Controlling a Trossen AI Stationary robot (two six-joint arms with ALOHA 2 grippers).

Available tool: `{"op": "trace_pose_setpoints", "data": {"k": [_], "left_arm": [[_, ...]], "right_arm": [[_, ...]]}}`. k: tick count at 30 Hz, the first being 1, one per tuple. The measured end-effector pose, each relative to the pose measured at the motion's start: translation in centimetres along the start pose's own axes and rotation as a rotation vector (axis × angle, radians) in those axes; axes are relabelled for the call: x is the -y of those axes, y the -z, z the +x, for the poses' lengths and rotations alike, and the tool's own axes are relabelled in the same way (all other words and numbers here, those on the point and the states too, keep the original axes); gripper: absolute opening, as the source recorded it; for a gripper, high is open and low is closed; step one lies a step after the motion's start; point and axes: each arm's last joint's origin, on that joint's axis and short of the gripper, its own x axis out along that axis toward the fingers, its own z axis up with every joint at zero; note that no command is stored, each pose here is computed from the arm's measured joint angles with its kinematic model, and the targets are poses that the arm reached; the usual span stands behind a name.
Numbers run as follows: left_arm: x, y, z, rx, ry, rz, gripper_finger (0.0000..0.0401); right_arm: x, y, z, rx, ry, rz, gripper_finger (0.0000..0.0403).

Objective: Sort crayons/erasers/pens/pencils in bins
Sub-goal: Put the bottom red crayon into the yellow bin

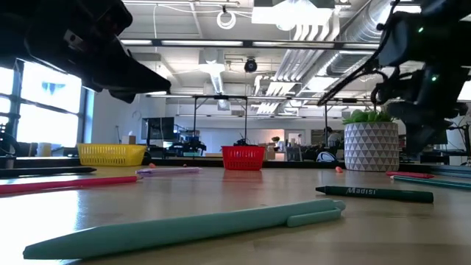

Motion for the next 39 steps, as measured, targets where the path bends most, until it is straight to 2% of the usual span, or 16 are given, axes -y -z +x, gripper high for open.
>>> {"op": "trace_pose_setpoints", "data": {"k": [6,12,17,24,30,39], "left_arm": [[0.0,0.0,0.0,-0.004,0.002,0.029,0.0000],[0.0,0.0,0.0,-0.004,0.003,0.035,0.0000],[0.0,0.0,0.0,-0.005,0.003,0.028,0.0000],[0.0,0.1,0.0,-0.006,0.006,0.028,0.0000],[0.0,0.1,0.0,-0.005,0.006,0.026,0.0000],[0.0,0.0,0.0,-0.003,0.004,-0.047,0.0000]], "right_arm": [[1.5,-1.8,1.4,-0.066,0.037,0.083,0.0069],[2.2,-3.4,2.3,-0.110,-0.034,0.117,0.0098],[3.3,-3.8,2.7,-0.153,0.001,0.150,0.0097],[3.6,-2.3,4.5,-0.221,-0.086,0.150,0.0097],[3.9,-1.6,5.1,-0.233,-0.088,0.157,0.0094],[3.3,-2.3,4.7,-0.227,-0.147,0.148,0.0036]]}}
